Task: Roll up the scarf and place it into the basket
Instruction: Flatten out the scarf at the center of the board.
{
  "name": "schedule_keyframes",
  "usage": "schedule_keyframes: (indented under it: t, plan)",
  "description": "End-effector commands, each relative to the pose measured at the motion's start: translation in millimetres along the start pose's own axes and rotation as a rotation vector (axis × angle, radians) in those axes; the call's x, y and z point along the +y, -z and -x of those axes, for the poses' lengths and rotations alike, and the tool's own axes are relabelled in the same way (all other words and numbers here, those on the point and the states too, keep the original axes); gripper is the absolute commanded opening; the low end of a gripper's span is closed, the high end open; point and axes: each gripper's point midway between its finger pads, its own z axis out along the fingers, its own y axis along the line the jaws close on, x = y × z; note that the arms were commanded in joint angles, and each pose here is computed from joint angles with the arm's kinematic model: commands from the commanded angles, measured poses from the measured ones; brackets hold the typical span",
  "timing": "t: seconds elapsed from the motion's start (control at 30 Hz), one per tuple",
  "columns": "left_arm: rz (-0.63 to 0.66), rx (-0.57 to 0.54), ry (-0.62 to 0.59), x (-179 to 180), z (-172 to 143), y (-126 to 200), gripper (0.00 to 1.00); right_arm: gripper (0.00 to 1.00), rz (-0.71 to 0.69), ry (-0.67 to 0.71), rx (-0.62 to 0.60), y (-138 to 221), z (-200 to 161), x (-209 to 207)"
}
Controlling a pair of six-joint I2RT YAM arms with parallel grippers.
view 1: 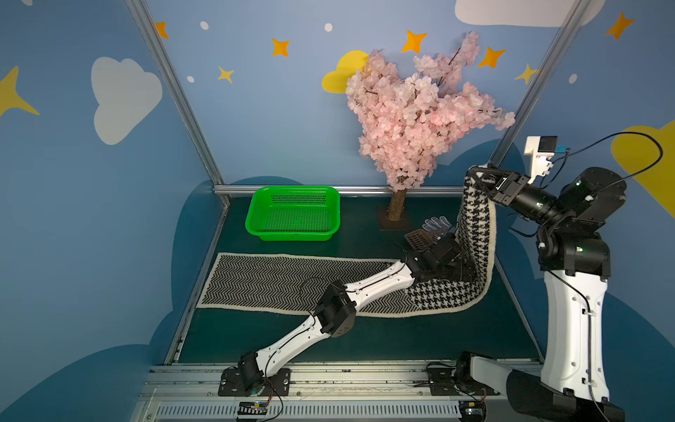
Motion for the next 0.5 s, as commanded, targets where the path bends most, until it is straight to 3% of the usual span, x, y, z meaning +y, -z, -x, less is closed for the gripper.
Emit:
schedule_keyframes:
  t: [0.0, 0.23, 0.47]
  plan:
    - [-0.091, 0.039, -0.008, -15.5, -12.4, -8.8, 1.00, 0.00, 0.002, 0.040, -0.025, 3.6, 16.4, 5.0]
    - [-0.330, 0.047, -0.042, -57.7, -17.8, -15.0, 1.00, 0.00, -0.071, 0.041, -0.082, 11.2, 51.8, -28.1]
    - [-0.223, 0.057, -0.091, -39.0, -9.9, 3.1, 1.00, 0.00, -0.096, 0.044, -0.139, 10.9, 97.4, -49.2]
